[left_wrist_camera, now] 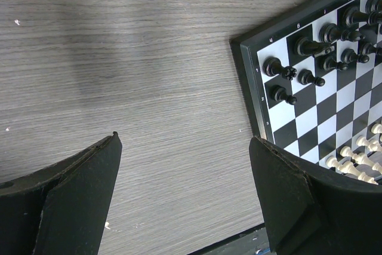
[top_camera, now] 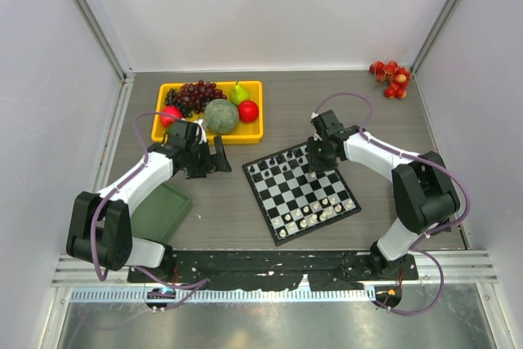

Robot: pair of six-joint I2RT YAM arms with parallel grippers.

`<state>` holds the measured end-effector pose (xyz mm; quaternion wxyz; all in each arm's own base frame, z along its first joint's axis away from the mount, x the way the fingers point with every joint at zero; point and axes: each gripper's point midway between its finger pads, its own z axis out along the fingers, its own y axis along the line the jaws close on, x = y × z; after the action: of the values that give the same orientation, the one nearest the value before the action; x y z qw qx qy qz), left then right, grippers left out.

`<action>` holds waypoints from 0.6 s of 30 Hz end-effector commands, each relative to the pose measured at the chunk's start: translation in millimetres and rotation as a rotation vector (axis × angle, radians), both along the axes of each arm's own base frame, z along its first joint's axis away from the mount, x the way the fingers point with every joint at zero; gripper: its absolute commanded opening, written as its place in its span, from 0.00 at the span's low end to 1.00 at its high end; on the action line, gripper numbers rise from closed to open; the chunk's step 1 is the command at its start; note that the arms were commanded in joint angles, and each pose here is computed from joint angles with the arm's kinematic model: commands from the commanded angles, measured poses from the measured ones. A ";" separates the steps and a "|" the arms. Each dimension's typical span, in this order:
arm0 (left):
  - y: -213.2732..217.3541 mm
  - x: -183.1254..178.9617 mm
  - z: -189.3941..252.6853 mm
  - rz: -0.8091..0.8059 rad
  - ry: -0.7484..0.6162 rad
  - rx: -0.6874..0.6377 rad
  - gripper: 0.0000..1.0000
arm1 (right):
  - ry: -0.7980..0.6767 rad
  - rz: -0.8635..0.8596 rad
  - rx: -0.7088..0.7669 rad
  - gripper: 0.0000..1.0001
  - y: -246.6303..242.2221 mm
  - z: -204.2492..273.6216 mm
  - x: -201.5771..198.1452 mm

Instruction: Set up the chess pieces on the board

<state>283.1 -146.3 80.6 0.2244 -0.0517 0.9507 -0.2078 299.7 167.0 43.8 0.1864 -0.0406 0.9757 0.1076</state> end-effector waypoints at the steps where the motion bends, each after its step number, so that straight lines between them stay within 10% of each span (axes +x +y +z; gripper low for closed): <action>1: -5.6 11.9 11.6 -0.012 -0.043 -0.016 0.95 | -0.045 0.014 0.008 0.33 4.0 15.1 7.8; 18: -3.3 10.4 12.1 -0.012 -0.053 -0.008 0.96 | -0.122 -0.135 -0.054 0.13 -50.6 30.8 -19.6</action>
<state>283.1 -146.2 80.4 0.2243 -0.0516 0.9508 -0.2075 284.9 142.1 58.7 0.2151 -0.0256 0.9727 0.0829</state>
